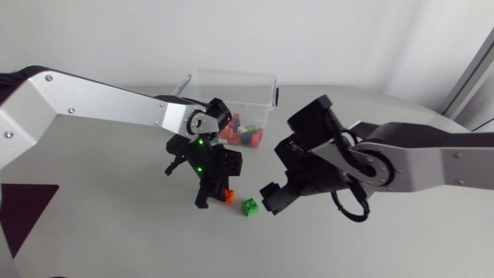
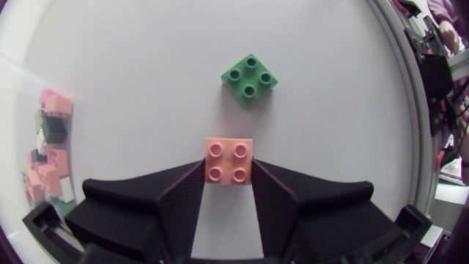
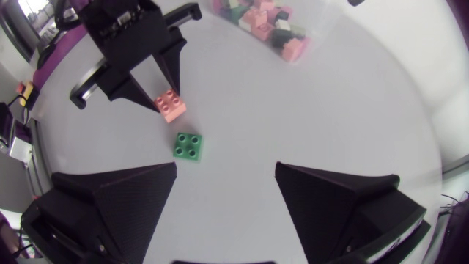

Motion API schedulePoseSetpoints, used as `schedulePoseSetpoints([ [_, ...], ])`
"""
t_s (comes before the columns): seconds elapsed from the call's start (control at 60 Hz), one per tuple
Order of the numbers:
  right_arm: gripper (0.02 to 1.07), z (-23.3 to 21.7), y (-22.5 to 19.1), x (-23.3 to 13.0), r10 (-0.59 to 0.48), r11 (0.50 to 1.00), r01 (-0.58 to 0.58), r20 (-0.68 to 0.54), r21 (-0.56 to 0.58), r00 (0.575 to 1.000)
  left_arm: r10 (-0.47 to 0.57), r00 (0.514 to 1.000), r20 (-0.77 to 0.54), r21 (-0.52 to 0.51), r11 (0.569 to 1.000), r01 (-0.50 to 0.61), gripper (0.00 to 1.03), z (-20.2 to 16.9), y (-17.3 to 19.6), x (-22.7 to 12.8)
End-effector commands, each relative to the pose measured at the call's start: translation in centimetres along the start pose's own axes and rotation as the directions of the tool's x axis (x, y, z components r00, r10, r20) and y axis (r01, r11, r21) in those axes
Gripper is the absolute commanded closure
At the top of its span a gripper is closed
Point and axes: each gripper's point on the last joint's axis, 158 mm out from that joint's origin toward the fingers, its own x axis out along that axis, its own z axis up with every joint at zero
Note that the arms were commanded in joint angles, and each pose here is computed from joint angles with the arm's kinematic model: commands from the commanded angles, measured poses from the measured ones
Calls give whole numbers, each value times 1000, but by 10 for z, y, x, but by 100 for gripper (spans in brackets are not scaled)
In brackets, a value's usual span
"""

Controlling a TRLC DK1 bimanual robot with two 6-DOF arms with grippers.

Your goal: Place the duplo bricks in the container

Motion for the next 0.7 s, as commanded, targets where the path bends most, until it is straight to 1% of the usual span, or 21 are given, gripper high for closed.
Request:
schedulePoseSetpoints([
  [0.0, 10, 3, 11, 12, 14, 1000, -13, -49, 11, 999, 10, 1000, 28, -43, 999, -8, 72, -3, 2, -16],
  [0.1, 10, 0, 23, 24, 27, 1000, -28, -105, -6, 994, 39, 998, 58, -71, 997, -35, 72, -5, 2, -33],
  [0.217, 10, -4, 34, 39, 33, 999, -35, -166, -12, 986, 108, 989, 102, -117, 988, -96, 72, -6, 8, -61],
  [0.383, 11, -14, 42, 53, 27, 999, -31, -260, -11, 965, 219, 962, 165, -211, 960, -183, 72, -8, 21, -105],
  [0.417, 13, -14, 43, 56, 26, 1000, -29, -271, -8, 962, 247, 953, 173, -234, 951, -204, 72, -10, 25, -114],
  [0.517, 16, -13, 42, 62, 12, 1000, -14, -293, -5, 956, 327, 926, 190, -298, 918, -263, 72, -16, 42, -135],
  [0.55, 16, -13, 43, 63, 11, 1000, -13, -299, -5, 954, 346, 918, 197, -310, 910, -276, 72, -17, 46, -142],
  [0.617, 16, -13, 43, 67, -4, 1000, 0, -316, -13, 949, 404, 892, 204, -370, 875, -312, 72, -24, 63, -157],
  [0.683, 16, -15, 43, 71, -11, 1000, 6, -329, -16, 944, 433, 875, 217, -402, 856, -324, 72, -26, 71, -167],
])
